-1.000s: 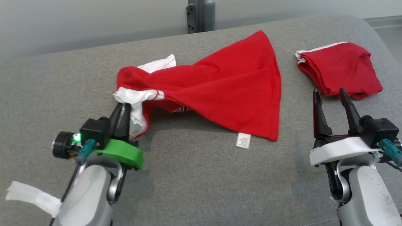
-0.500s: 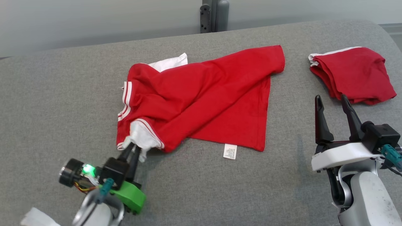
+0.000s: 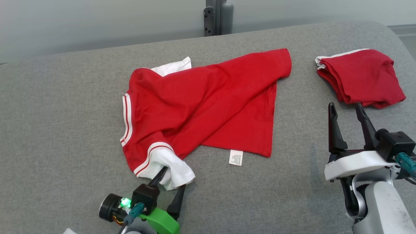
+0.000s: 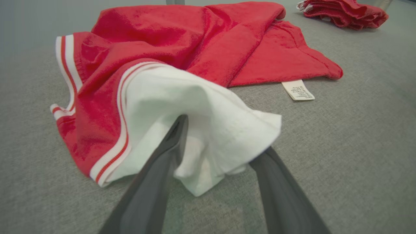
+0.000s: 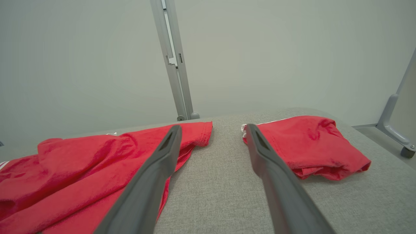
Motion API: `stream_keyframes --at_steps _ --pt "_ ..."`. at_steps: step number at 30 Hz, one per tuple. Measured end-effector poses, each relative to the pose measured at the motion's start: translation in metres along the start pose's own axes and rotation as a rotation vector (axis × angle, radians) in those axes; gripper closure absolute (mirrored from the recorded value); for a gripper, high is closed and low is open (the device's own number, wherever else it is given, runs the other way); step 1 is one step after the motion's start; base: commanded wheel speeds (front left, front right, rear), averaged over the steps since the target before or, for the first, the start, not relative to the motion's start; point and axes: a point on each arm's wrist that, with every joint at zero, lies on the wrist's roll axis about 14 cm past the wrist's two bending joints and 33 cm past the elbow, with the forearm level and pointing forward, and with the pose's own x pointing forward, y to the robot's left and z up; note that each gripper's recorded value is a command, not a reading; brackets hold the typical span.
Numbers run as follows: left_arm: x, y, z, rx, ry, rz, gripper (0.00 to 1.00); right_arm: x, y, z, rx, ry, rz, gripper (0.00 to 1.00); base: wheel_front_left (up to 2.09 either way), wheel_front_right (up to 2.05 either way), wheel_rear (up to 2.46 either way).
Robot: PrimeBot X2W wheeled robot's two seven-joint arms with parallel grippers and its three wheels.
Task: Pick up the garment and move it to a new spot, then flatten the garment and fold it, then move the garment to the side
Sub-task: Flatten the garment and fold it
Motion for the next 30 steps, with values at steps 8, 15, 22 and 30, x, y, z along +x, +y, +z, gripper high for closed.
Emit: stream_keyframes --at_steps 8,15,22,30 --pt "-0.038 0.01 -0.008 -0.137 -0.015 0.088 0.0 -0.004 0.003 -0.001 0.004 0.004 0.005 0.0 0.0 0.0 0.0" --pt "-0.052 0.044 0.006 -0.21 -0.077 0.232 0.0 -0.004 0.007 -0.003 0.008 0.008 0.018 0.0 0.0 0.0 0.0" --pt "-0.033 0.071 0.005 -0.276 -0.064 0.325 0.0 -0.006 0.007 -0.002 0.007 0.011 0.018 0.0 0.0 0.0 0.0" --pt "-0.009 0.083 -0.03 -0.273 0.1 0.343 0.0 -0.011 -0.011 -0.004 -0.006 0.023 -0.03 0.0 0.0 0.0 0.0"
